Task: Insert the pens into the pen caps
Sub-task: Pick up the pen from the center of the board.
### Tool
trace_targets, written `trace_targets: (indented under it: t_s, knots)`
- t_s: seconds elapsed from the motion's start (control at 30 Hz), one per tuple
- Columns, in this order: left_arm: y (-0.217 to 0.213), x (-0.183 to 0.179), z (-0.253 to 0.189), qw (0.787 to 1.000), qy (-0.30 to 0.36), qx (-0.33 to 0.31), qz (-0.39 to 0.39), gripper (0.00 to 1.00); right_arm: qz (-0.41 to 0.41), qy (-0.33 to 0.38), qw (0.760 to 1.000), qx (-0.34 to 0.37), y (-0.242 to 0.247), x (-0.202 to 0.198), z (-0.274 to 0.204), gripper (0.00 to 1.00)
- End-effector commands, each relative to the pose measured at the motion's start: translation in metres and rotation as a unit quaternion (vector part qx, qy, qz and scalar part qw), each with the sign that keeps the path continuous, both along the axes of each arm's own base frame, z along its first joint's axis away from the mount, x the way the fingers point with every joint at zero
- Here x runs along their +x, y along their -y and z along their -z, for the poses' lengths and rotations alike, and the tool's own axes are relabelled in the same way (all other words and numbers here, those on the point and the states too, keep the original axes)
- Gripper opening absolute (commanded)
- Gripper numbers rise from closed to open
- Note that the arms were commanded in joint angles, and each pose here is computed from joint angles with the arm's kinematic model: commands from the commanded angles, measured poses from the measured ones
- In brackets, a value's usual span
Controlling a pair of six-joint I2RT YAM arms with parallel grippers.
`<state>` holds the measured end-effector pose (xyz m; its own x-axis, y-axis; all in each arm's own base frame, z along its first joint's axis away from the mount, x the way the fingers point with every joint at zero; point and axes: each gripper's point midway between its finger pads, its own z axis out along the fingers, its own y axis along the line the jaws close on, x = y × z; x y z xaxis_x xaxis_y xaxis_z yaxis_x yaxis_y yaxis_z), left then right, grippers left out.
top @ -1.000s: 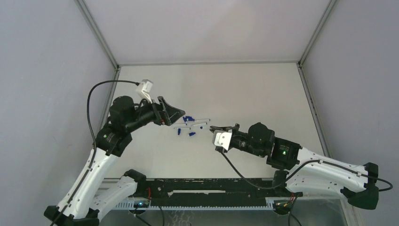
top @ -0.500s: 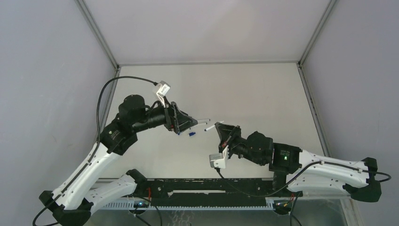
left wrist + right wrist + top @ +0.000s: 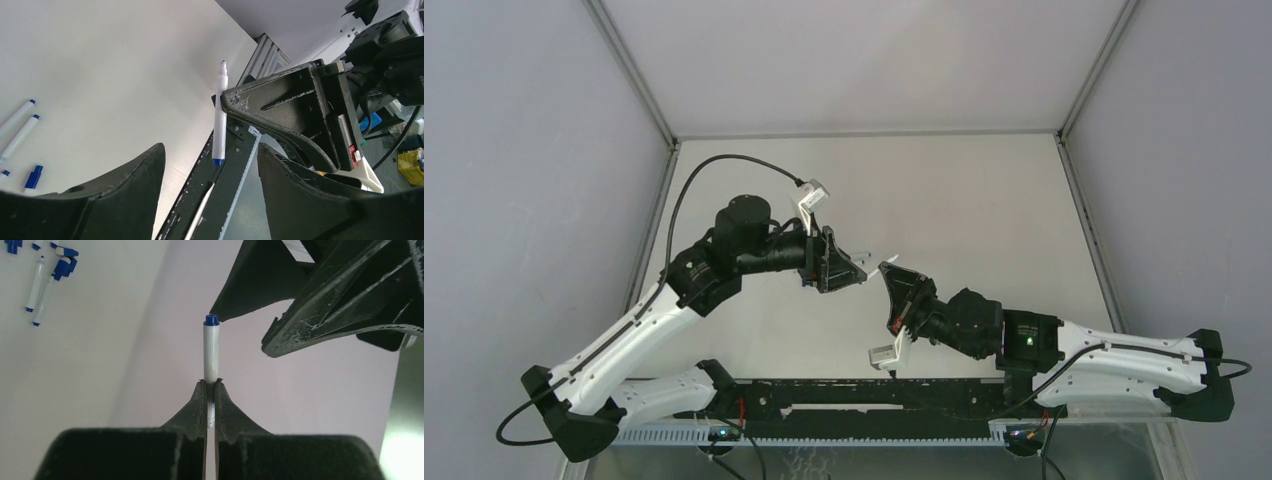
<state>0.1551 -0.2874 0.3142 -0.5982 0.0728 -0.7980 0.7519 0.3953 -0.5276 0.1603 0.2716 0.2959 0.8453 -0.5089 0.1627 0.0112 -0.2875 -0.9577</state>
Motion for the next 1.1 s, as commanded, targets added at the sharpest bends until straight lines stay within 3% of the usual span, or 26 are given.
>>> trace_targets:
  t_s: [0.0,0.43,0.67,1.07]
  knots:
    - [0.006,-0.003,-0.031,0.999,0.043,-0.023,0.021,0.70,-0.015,0.038,0.999,0.024,-0.004,-0.004,-0.024,0.00]
    - [0.018,-0.008,-0.026,0.997,0.039,-0.022,0.057,0.48,-0.033,0.043,0.998,0.026,-0.015,-0.008,-0.025,0.00]
    - [0.022,-0.010,-0.027,0.997,0.040,-0.025,0.064,0.31,-0.043,0.047,0.998,0.025,-0.020,-0.011,-0.026,0.00]
    - [0.026,-0.013,-0.020,0.996,0.030,-0.019,0.077,0.17,-0.044,0.055,0.997,0.021,-0.022,-0.010,-0.028,0.00]
